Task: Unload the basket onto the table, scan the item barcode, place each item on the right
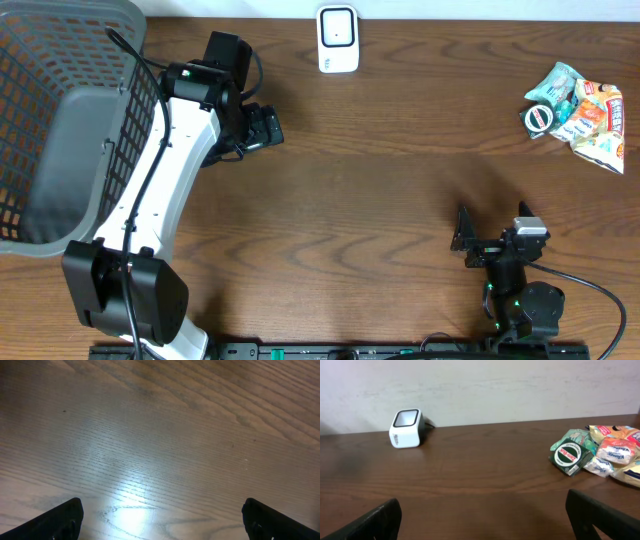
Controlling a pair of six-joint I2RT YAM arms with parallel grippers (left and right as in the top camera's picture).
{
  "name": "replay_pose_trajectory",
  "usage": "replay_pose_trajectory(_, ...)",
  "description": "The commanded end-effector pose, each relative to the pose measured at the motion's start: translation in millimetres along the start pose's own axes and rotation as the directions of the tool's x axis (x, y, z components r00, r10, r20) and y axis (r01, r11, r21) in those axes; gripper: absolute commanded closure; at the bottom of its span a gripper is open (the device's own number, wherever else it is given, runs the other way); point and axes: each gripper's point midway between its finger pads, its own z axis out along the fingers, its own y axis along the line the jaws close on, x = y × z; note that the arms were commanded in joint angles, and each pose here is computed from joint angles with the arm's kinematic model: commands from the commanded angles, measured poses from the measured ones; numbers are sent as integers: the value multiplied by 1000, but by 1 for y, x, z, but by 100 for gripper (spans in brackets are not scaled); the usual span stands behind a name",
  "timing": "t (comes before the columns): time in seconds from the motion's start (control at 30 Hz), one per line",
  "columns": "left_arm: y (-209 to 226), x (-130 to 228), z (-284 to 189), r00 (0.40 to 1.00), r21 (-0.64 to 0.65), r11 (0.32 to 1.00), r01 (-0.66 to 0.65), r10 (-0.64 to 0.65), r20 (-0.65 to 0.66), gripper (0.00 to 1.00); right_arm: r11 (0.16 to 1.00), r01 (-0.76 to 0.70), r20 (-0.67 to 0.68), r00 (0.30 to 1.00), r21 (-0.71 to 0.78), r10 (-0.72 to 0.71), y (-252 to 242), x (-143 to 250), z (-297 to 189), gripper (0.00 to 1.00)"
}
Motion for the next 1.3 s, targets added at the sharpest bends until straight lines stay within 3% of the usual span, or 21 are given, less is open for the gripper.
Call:
replay_pose_trajectory(0.0,2,1,2,1000,-9,1000,15,-15,-9,0,1000,12,5,1000,5,-12,-1,0,-1,1)
replay_pose_trajectory(0.77,18,20,22,999,-42,999,-35,34,-25,0,1000,12,5,1000,5,-12,-1,-1,-1,1)
replay_pose_trajectory(1.27,29,38,24,978,46,991,-125,115,174,0,1000,12,5,1000,5,-12,-1,0,-1,1)
